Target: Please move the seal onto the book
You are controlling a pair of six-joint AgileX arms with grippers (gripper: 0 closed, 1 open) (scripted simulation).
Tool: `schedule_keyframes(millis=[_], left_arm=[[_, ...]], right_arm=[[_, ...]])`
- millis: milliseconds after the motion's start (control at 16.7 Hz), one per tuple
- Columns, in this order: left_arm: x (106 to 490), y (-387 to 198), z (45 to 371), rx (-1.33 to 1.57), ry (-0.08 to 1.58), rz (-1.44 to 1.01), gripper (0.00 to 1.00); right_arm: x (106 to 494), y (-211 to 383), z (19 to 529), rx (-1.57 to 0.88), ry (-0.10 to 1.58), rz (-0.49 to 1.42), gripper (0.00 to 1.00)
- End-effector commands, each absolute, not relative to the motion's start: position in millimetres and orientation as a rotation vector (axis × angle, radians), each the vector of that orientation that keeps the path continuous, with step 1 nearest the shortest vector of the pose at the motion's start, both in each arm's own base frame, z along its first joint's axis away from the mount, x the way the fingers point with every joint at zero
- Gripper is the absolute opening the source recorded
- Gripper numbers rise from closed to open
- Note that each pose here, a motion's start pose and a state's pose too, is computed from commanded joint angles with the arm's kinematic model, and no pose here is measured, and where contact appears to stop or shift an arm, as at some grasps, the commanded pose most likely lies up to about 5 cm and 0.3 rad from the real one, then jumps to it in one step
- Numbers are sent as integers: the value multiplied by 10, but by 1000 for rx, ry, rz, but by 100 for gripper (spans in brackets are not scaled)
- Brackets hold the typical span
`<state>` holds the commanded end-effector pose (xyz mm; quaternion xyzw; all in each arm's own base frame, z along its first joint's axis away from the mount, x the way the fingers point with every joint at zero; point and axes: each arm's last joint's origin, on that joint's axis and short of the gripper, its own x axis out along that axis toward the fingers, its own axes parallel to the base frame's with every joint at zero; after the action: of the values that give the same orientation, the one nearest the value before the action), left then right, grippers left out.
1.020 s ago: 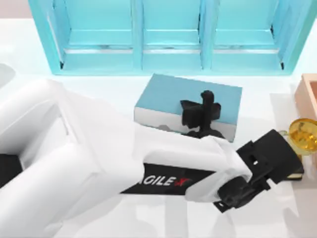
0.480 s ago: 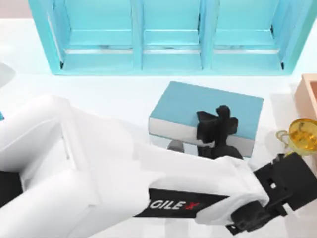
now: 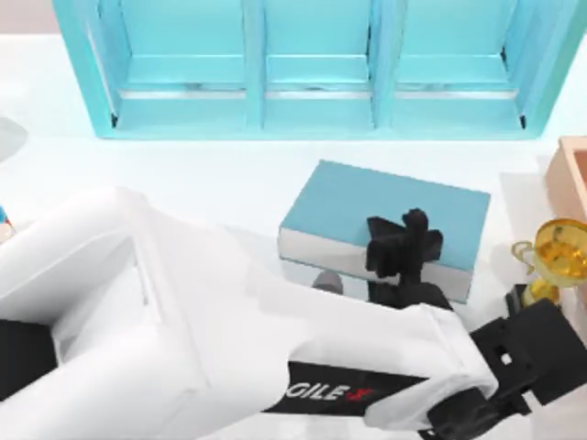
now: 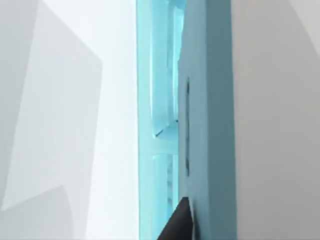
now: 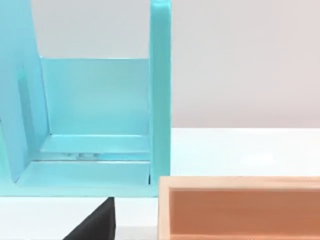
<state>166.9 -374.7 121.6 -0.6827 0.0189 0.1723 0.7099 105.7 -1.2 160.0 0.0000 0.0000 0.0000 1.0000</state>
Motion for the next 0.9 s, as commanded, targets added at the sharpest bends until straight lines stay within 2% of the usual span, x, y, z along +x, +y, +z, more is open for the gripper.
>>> schedule_keyframes(millis=[240,420,900], left_arm=[[1658,-3756,1021,-1519,44,379,0],[1657,-3756,1015,-1519,44,379,0],[1657,-3756,1015,-1519,44,379,60]], right_arm=[[1057,-12,1600,0,0,0,100],[1057,-12,1600,0,0,0,100],[1057,-12,1600,0,0,0,100]])
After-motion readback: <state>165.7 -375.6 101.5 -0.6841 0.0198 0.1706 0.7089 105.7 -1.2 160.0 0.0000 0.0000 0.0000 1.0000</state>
